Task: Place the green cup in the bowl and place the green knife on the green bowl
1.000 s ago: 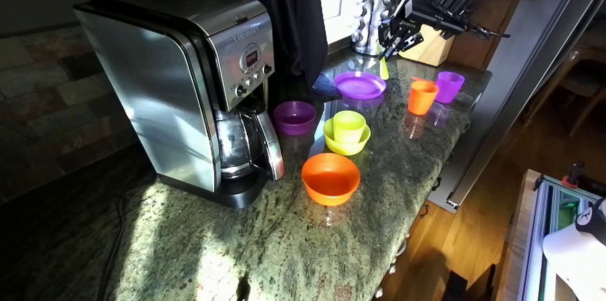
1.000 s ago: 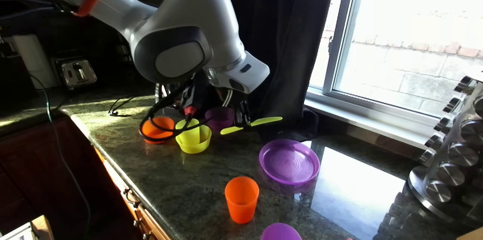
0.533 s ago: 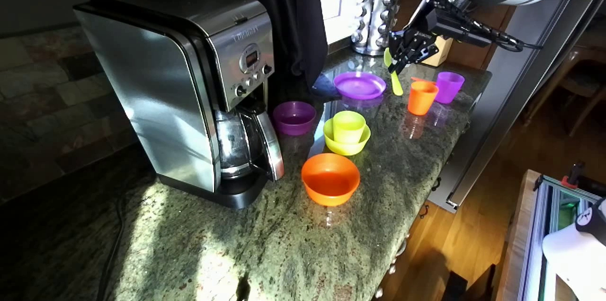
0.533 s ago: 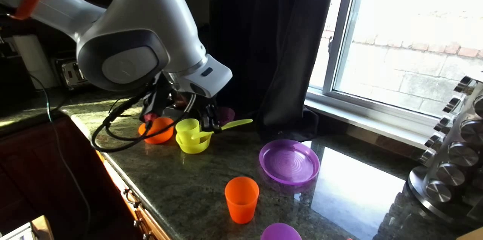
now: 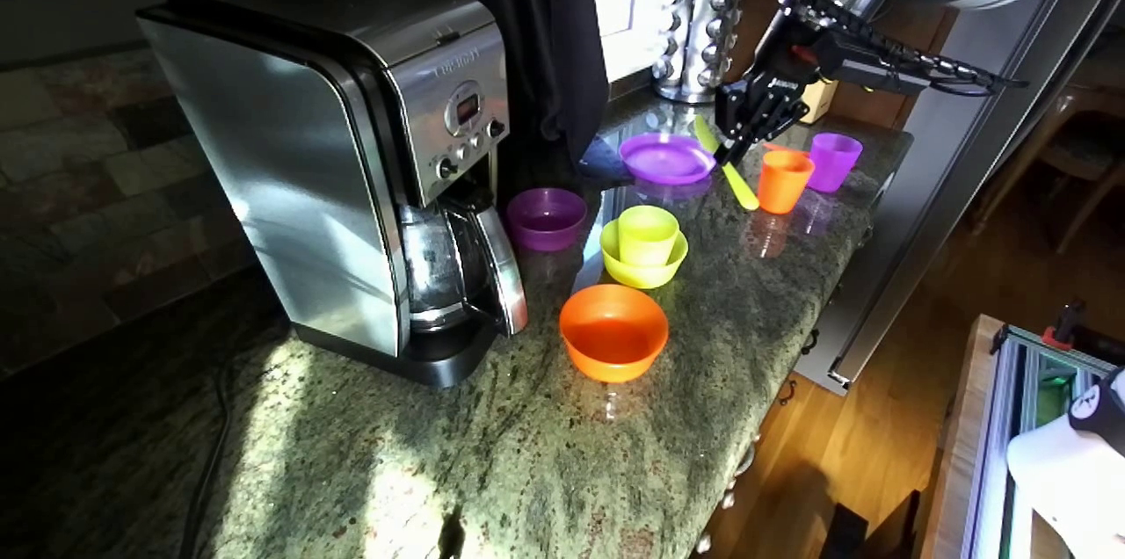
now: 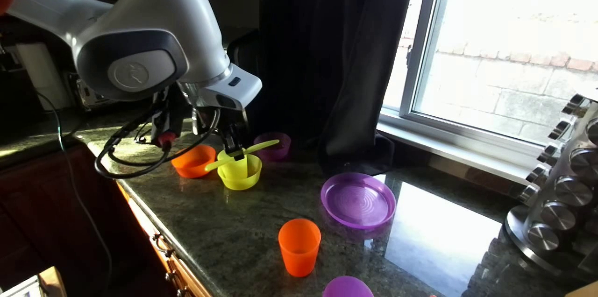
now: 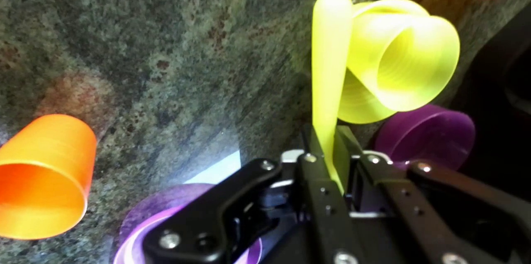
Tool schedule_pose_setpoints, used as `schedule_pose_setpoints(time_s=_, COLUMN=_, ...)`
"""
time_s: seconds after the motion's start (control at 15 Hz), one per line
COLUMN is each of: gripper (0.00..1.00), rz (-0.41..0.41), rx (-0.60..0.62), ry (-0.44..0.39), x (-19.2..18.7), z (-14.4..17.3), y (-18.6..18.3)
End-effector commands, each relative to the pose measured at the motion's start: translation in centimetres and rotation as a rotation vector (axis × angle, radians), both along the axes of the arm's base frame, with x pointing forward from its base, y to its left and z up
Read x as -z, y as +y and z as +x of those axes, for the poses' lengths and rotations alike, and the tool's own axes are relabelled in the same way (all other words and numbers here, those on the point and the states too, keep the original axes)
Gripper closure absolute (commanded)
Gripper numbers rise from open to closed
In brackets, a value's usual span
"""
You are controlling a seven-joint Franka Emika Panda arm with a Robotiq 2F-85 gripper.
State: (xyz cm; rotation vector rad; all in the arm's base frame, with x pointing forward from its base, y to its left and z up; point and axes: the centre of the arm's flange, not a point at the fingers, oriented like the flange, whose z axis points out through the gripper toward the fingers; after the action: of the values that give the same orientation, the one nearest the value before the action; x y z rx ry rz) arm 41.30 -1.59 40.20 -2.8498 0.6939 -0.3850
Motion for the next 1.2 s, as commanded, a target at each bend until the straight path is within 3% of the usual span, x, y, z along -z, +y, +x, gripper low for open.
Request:
schedule_pose_setpoints(time_s=0.0, gripper=0.96, rz=-0.050, rx=-0.120, ry=0.086, x=0.5, z=1.4, y=0.5)
schedule_pose_setpoints(time_s=0.27, gripper=0.96, rz=-0.156, rx=-0.223, ry=0.058, x=1.4, z=3.1, y=0.6)
schedule_pose_setpoints(time_s=0.73, gripper=0.96, rz=-0.163, rx=-0.462, ry=0.037, x=3.7, z=6.5, y=1.3)
schedule_pose_setpoints(time_s=1.13, gripper=0.96, rz=-0.154, rx=-0.560, ry=0.065, x=4.7, z=8.4, y=2.5)
